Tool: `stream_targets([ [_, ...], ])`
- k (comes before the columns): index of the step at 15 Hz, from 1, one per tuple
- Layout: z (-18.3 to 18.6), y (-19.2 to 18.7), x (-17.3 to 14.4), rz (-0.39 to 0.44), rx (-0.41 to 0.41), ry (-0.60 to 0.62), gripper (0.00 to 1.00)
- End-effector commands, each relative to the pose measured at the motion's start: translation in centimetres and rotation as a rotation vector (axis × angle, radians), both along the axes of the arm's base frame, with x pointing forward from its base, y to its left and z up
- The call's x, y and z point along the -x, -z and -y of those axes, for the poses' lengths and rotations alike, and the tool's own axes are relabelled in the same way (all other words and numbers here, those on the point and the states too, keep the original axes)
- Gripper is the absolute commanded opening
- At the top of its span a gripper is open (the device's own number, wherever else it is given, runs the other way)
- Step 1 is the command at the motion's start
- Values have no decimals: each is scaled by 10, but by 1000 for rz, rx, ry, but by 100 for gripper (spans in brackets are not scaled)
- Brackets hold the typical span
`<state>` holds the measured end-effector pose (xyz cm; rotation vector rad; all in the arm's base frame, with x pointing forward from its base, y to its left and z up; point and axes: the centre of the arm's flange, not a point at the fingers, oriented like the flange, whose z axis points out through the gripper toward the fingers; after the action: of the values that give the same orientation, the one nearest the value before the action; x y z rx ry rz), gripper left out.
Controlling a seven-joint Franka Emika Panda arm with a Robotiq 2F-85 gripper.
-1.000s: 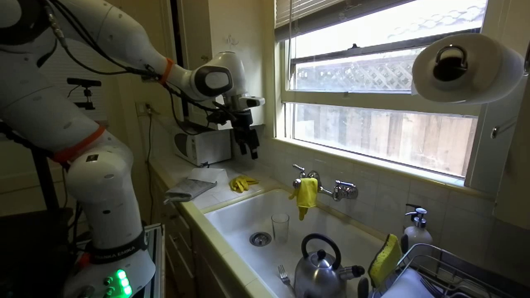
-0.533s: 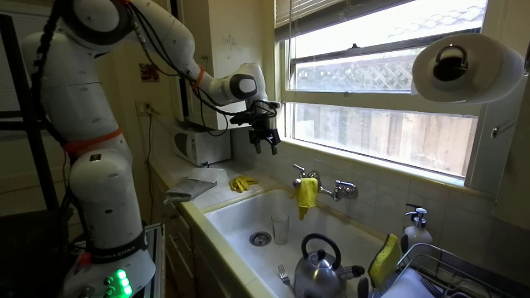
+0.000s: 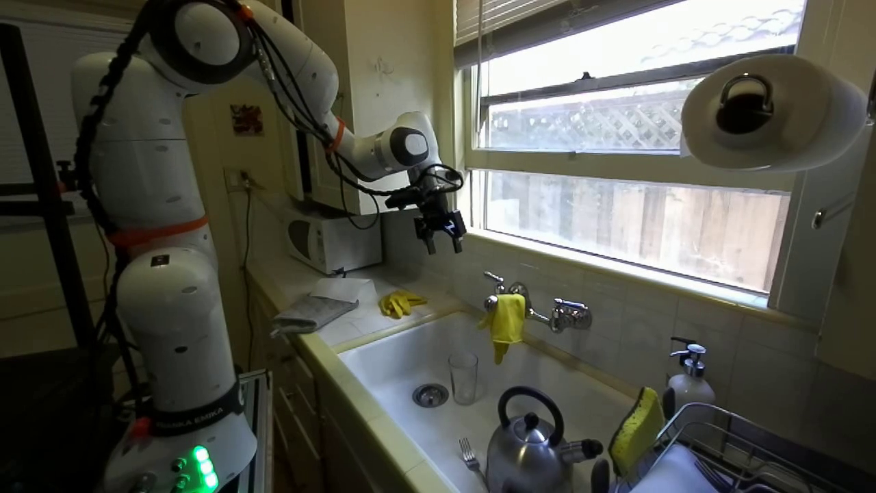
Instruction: Put the glove on the faucet
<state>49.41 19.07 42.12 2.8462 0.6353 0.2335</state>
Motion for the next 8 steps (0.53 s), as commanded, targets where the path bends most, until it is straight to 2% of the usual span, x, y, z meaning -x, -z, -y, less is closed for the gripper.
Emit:
stream_targets([
  [1,-6,27,-25,29,-134,-149,100],
  [4,-21,56,-50,56,-257,-251,100],
  [8,-74,107,-63,-52,-372,-371,100],
])
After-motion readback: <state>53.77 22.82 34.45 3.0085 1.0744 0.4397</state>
